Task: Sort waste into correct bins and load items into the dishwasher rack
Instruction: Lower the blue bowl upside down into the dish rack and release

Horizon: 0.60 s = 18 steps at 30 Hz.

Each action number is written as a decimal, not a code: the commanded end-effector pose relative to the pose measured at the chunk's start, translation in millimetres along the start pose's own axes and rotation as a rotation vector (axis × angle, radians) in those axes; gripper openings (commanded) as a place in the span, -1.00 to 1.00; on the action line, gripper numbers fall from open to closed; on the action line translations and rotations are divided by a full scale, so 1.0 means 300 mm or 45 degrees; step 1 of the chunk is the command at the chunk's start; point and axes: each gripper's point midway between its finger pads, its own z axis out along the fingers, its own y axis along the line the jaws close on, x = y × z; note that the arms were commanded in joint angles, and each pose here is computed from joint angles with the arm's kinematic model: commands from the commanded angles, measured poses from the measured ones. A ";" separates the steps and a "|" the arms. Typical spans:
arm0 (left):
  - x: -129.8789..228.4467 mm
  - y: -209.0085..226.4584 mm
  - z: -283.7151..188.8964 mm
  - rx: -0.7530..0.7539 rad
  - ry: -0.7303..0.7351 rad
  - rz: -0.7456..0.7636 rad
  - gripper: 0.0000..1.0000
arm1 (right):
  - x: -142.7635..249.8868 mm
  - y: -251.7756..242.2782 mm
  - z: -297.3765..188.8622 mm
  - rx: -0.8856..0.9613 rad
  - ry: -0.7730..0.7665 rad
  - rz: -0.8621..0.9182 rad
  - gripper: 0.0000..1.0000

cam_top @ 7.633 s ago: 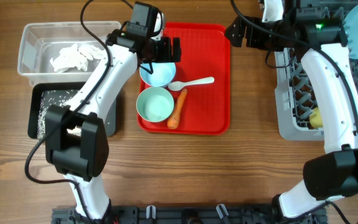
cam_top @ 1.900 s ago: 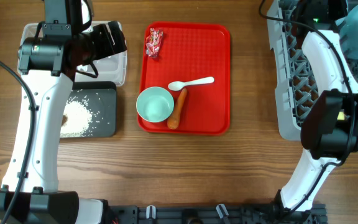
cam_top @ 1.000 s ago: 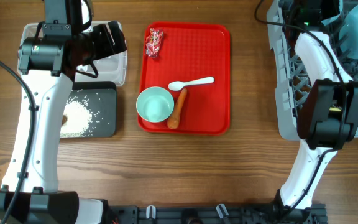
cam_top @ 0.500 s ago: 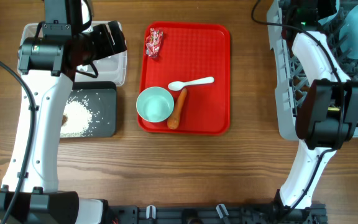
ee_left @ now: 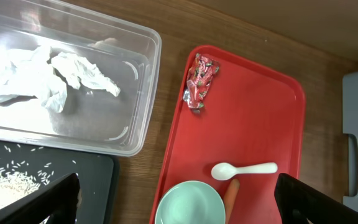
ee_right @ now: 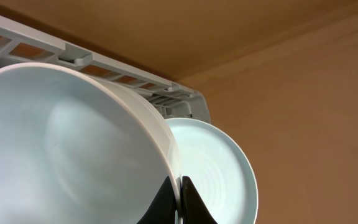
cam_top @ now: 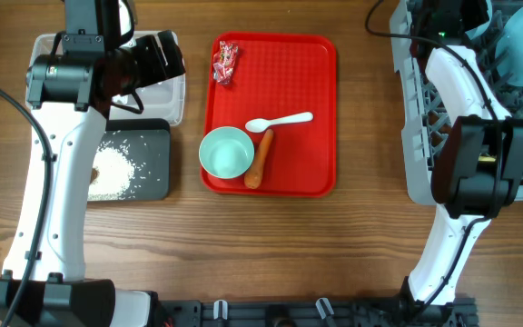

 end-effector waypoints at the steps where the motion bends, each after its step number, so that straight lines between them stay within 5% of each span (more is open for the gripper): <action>1: 0.000 0.013 0.013 -0.018 0.005 -0.016 1.00 | 0.003 0.067 0.008 -0.044 -0.005 -0.037 -0.91; 18: 0.001 0.012 0.013 -0.017 0.005 -0.015 1.00 | -0.015 0.128 -0.024 -0.123 -0.034 -0.100 -0.91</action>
